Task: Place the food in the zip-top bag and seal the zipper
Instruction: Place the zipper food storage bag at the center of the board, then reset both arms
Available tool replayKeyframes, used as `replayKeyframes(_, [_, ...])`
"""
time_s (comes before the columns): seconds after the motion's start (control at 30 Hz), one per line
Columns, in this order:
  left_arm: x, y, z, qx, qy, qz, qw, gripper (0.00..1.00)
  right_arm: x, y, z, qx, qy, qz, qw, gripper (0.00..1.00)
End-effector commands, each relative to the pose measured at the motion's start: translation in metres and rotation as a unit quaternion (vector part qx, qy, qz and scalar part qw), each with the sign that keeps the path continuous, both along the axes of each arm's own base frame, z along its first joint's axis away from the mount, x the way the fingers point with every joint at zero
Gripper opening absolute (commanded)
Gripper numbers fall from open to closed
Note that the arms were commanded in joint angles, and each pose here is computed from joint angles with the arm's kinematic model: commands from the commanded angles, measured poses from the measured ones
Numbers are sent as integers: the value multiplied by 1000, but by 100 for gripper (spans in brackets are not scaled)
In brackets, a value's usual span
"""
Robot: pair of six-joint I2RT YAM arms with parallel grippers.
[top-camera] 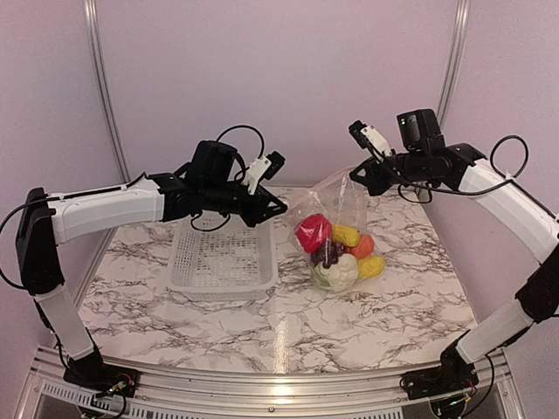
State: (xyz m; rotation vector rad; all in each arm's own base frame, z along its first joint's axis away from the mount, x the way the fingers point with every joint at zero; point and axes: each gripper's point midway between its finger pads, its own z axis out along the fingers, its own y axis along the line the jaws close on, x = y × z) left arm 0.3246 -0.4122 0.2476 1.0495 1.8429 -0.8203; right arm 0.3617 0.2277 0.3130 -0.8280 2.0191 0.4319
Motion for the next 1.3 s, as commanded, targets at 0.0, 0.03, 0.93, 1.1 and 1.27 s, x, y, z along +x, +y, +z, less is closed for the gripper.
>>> replayKeyframes(0.0, [50, -10, 46, -14, -65, 43, 997, 12, 38, -13, 84, 31, -159, -62, 985, 0])
replayKeyframes(0.03, [57, -12, 50, -18, -73, 42, 996, 12, 41, -15, 88, 27, -168, -69, 983, 0])
replayKeyframes(0.93, [19, 57, 40, -64, 69, 178, 979, 99, -66, -61, 38, 106, -74, -108, 986, 98])
replayKeyframes(1.1, [49, 124, 68, -23, 30, 354, 934, 99, -10, -105, 54, 121, -112, -302, 939, 98])
replayKeyframes(1.27, [52, 168, 86, -4, -18, 432, 902, 99, 20, -120, 54, 113, -104, -389, 908, 99])
